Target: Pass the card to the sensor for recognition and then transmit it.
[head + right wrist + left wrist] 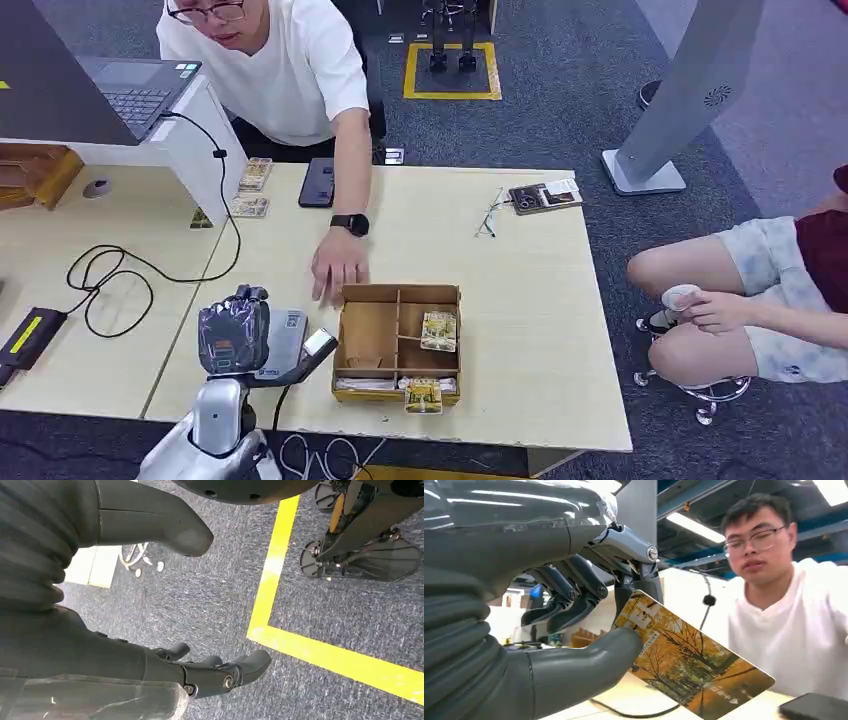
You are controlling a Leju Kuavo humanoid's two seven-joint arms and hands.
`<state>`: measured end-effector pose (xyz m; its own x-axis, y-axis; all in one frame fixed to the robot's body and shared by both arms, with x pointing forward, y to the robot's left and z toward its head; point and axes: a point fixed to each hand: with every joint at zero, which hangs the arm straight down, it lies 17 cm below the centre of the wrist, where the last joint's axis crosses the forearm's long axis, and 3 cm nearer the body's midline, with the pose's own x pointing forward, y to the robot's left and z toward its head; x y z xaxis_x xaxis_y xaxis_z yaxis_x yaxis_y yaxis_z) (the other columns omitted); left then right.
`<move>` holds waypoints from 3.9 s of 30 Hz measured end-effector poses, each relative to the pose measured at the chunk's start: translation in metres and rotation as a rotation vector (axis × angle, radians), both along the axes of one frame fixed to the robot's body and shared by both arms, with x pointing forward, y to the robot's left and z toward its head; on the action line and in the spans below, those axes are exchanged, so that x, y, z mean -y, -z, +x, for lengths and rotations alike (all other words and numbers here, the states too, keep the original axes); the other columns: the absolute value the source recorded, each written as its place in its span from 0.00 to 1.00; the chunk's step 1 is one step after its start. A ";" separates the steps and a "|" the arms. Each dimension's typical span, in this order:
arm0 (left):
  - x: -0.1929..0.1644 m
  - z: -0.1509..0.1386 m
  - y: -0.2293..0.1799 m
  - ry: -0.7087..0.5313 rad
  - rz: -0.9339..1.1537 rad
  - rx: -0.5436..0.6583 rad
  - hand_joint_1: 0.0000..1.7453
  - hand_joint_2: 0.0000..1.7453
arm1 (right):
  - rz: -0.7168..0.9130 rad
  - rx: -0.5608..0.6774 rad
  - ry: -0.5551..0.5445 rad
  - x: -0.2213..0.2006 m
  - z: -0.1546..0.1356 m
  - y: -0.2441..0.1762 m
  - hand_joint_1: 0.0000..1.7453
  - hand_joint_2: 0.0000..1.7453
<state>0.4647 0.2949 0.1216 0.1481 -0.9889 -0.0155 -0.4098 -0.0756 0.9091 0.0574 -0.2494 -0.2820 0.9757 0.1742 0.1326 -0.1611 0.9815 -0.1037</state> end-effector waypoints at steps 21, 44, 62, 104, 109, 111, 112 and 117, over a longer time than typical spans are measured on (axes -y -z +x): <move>-0.030 -0.017 0.034 -0.010 0.071 -0.080 1.00 1.00 | -0.001 0.003 0.012 0.001 0.000 0.000 0.00 1.00; 0.006 -0.002 0.084 0.144 0.213 -0.229 1.00 1.00 | 0.004 0.017 0.008 0.003 0.003 0.000 0.00 1.00; 0.011 0.002 0.094 0.154 0.224 -0.258 1.00 1.00 | -0.002 0.017 0.008 0.006 0.002 0.000 0.00 1.00; -0.011 -0.075 -0.138 0.088 -0.055 0.360 1.00 1.00 | -0.023 0.014 -0.006 0.009 -0.001 0.001 0.00 1.00; -0.026 -0.066 -0.127 0.047 -0.058 0.330 1.00 1.00 | -0.022 0.016 -0.007 0.009 0.001 0.000 0.00 1.00; -0.026 -0.066 -0.127 0.047 -0.058 0.330 1.00 1.00 | -0.022 0.016 -0.007 0.009 0.001 0.000 0.00 1.00; -0.026 -0.066 -0.127 0.047 -0.058 0.330 1.00 1.00 | -0.022 0.016 -0.007 0.009 0.001 0.000 0.00 1.00; -0.026 -0.065 -0.125 0.044 -0.060 0.327 1.00 1.00 | -0.022 0.016 -0.007 0.009 0.001 0.000 0.00 1.00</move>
